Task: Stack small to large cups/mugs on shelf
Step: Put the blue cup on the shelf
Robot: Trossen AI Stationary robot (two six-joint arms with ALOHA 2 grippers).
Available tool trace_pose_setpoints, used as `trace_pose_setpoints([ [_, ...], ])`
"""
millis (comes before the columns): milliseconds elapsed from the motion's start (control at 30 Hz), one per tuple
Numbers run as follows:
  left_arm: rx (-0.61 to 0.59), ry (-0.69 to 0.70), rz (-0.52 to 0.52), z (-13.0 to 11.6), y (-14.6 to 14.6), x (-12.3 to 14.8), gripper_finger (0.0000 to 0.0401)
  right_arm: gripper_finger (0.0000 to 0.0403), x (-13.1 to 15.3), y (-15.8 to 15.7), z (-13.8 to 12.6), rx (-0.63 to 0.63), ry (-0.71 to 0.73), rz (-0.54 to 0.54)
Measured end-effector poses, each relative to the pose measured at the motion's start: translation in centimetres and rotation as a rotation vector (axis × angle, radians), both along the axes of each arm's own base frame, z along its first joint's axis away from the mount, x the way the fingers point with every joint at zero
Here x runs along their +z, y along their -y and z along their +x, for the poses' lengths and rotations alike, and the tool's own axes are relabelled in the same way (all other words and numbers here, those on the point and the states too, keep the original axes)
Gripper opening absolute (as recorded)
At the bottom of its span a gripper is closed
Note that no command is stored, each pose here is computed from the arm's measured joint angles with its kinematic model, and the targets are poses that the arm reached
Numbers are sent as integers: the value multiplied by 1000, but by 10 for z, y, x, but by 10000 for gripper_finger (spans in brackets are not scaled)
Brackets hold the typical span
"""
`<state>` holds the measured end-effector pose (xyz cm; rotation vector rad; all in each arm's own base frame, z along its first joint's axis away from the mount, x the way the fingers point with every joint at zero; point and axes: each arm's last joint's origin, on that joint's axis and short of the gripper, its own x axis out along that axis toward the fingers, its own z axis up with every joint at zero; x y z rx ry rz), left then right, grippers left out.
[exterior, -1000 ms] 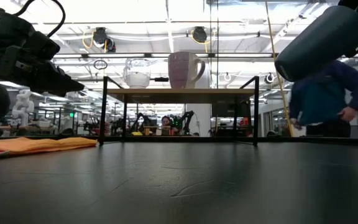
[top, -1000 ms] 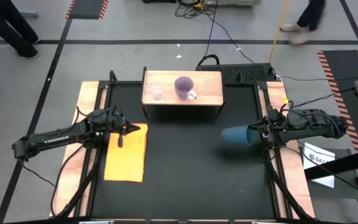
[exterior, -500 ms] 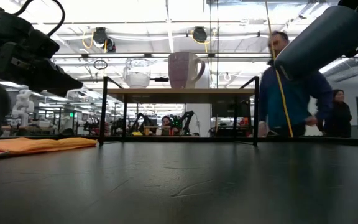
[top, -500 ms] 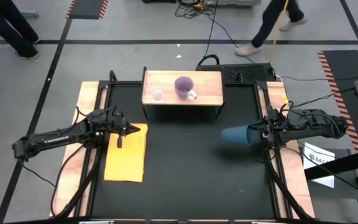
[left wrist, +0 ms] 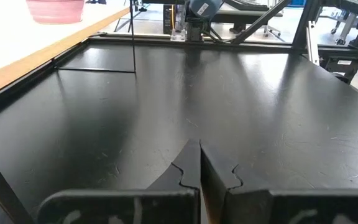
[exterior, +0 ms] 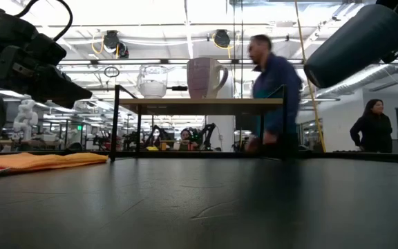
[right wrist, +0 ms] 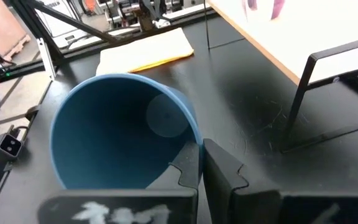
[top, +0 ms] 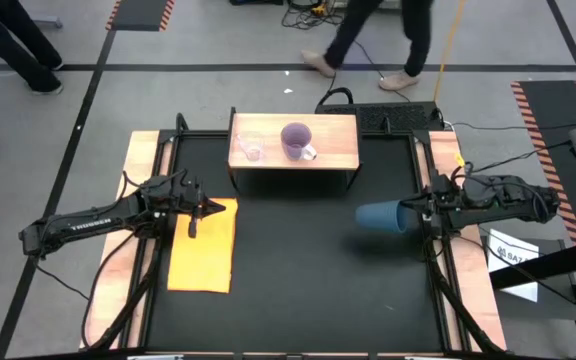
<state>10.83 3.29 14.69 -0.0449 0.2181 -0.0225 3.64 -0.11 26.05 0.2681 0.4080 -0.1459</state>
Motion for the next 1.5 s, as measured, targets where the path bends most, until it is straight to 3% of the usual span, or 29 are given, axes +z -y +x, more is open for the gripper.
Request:
trace_pose_setpoints([
  [200, 0, 40, 9, 1, 0, 4, 1, 0, 13, 0, 2, 11, 109, -17],
  [433, 1, 96, 8, 2, -1, 10, 1, 0, 35, -1, 8, 49, 277, -143],
  [633, 1, 109, 17, 2, -1, 11, 1, 0, 60, -1, 21, 11, 295, -250],
  [1067, -5, 126, 56, 2, -1, 13, 1, 0, 156, -1, 46, -107, 280, -356],
  [1500, -9, 125, 74, 2, -1, 12, 1, 0, 182, 14, 43, -303, 249, -455],
])
